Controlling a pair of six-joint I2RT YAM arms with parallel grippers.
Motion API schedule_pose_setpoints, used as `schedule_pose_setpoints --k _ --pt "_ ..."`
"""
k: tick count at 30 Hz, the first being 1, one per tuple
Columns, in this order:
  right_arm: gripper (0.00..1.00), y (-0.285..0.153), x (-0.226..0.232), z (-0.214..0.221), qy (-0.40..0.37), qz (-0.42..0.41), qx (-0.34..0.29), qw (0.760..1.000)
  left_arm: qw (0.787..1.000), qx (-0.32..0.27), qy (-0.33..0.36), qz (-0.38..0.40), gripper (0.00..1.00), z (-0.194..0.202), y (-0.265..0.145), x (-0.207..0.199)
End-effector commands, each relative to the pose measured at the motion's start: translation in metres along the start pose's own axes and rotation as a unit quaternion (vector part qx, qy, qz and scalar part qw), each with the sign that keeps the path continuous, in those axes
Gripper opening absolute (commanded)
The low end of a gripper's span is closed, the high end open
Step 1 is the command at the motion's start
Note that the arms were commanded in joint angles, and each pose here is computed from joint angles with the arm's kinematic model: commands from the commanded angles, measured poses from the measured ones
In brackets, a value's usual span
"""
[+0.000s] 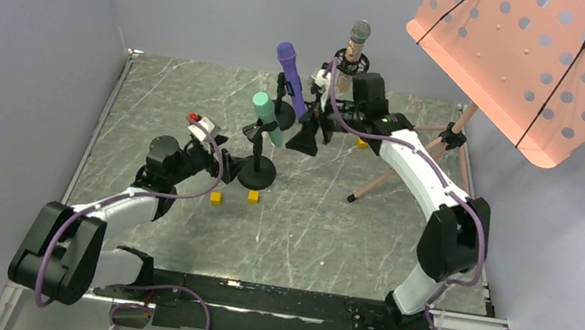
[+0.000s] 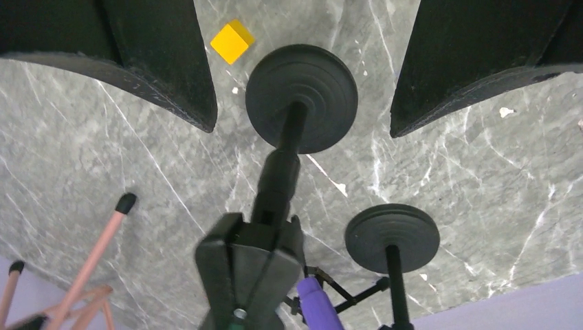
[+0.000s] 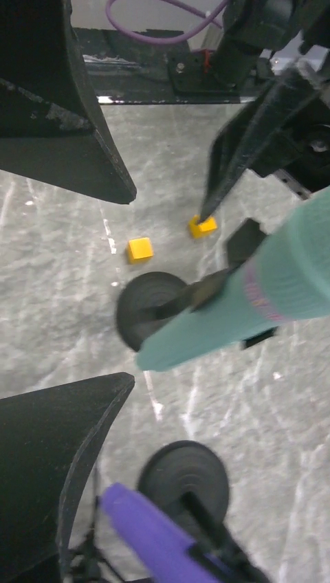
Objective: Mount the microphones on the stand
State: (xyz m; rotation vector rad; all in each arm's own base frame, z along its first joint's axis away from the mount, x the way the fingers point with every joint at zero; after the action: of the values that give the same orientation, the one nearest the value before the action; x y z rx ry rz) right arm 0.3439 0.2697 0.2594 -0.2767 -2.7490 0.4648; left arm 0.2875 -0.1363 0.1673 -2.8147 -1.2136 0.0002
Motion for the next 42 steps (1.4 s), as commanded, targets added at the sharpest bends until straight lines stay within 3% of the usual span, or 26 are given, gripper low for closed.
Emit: schedule_pose_setpoints --k 1,4,9,23,33,36,39,40,42 --pt "1.00 -0.049 0.007 0.011 0.009 0.050 -0.004 0.999 0.997 -0.068 0.000 -0.025 0.99 -0.024 0.009 0.011" --pt "1.00 -0.074 0.023 0.016 0.009 0.023 -0.043 0.999 0.998 -0.067 0.008 -0.004 0.99 -0.018 0.014 0.008" --pt "1.00 -0.090 0.055 0.043 -0.053 -0.040 -0.052 0.996 0.998 -0.059 0.021 0.025 0.91 -0.005 0.022 0.005" --pt "1.00 -0.084 0.050 0.059 -0.028 -0.062 -0.031 0.997 0.996 -0.063 0.053 0.039 0.80 0.004 0.062 0.010" --pt "1.00 -0.084 0.048 0.061 -0.024 -0.067 -0.021 0.997 0.994 -0.067 0.060 0.063 0.64 0.002 0.078 0.000" --pt "1.00 -0.084 0.048 0.061 -0.023 -0.066 -0.020 0.997 0.994 -0.066 0.057 0.071 0.49 0.001 0.080 -0.002" --pt "1.00 -0.085 0.047 0.061 -0.023 -0.064 -0.020 0.997 0.993 -0.064 0.060 0.079 0.15 -0.001 0.079 -0.003" --pt "1.00 -0.085 0.047 0.061 -0.023 -0.064 -0.021 0.997 0.993 -0.065 0.062 0.080 0.07 -0.003 0.078 -0.003" --pt "1.00 -0.086 0.047 0.061 -0.023 -0.063 -0.021 0.998 0.992 -0.067 0.071 0.077 0.00 -0.008 0.076 -0.001"
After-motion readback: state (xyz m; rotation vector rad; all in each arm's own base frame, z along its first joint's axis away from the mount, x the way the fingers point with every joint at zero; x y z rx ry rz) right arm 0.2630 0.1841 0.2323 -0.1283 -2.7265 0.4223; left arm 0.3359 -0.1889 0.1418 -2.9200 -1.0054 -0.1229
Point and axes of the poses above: each gripper's point midway between its finger pads, its own y axis out along the fingers, its own x axis along the line the jaws close on, z = x × y, the point moved 5 cm from there along -y, back along the fingers, and after that the axes turned 8 degrees about y, right-handed, at the moved point
